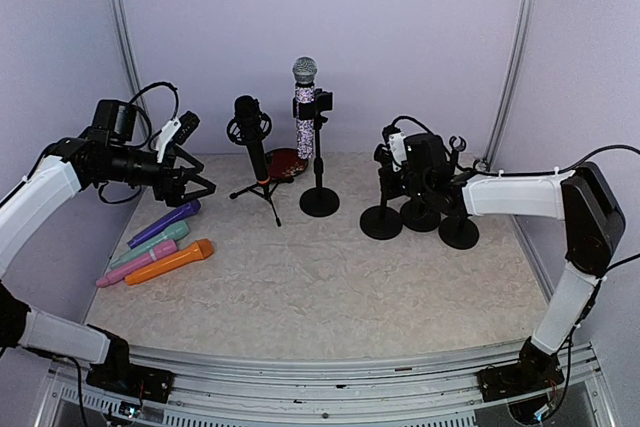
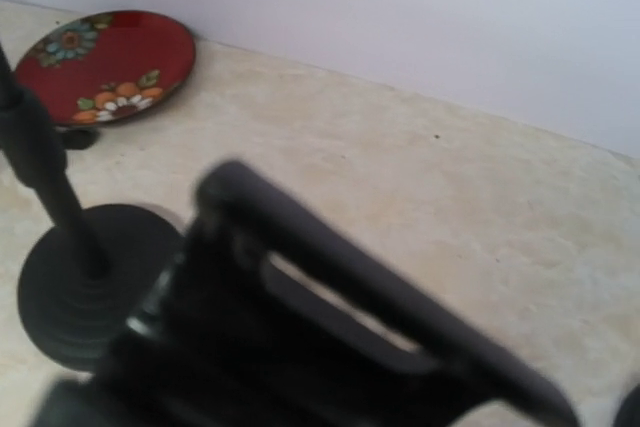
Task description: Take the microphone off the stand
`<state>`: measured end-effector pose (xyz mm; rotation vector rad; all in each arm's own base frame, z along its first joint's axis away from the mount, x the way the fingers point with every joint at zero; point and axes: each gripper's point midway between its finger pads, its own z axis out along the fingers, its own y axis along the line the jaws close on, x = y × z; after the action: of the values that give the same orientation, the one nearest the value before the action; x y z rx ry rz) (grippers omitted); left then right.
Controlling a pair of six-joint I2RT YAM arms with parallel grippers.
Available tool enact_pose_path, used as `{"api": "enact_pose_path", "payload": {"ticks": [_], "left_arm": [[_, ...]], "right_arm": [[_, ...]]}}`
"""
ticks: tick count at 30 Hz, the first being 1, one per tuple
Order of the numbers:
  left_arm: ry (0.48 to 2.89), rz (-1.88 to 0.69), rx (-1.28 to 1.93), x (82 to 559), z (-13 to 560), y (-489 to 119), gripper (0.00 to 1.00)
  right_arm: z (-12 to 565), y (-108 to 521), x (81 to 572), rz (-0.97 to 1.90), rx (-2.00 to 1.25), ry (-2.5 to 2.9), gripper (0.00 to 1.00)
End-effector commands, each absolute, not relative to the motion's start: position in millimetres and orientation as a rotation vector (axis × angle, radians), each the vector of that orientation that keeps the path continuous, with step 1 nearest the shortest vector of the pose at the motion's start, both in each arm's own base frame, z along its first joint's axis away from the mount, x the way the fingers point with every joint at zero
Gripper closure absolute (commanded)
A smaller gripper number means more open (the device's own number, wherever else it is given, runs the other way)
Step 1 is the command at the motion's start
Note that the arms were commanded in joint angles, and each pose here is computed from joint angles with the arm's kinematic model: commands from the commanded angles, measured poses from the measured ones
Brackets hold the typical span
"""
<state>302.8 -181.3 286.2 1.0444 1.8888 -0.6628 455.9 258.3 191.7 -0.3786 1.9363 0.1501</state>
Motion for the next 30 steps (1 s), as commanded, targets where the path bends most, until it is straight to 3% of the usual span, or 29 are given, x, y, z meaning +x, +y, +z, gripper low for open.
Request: {"api": "enact_pose_path", "payload": {"ticks": [1, 4, 10, 21, 30], "left_arm": [[1.868, -0.655, 1.049, 304, 295, -180, 0.14], [1.870, -0.650, 1.042, 305, 296, -179, 0.12], [1.865, -0.628, 1.032, 305, 298, -174, 0.10], [1.850, -0.649, 1.046, 300, 301, -174, 0.12], [1.847, -0.629, 1.063, 295, 299, -171, 0.12]], "right_arm": [[196, 223, 458, -0.033, -0.399, 1.969, 0.60], [232, 227, 460, 0.019, -0.357, 1.929, 0.35], [329, 255, 445, 0.237, -0.366, 1.758, 0.04], [378, 361, 476, 0.636, -0.745, 1.661, 0.01], [345, 365, 519, 0.708, -0.823, 1.708, 0.04]]}}
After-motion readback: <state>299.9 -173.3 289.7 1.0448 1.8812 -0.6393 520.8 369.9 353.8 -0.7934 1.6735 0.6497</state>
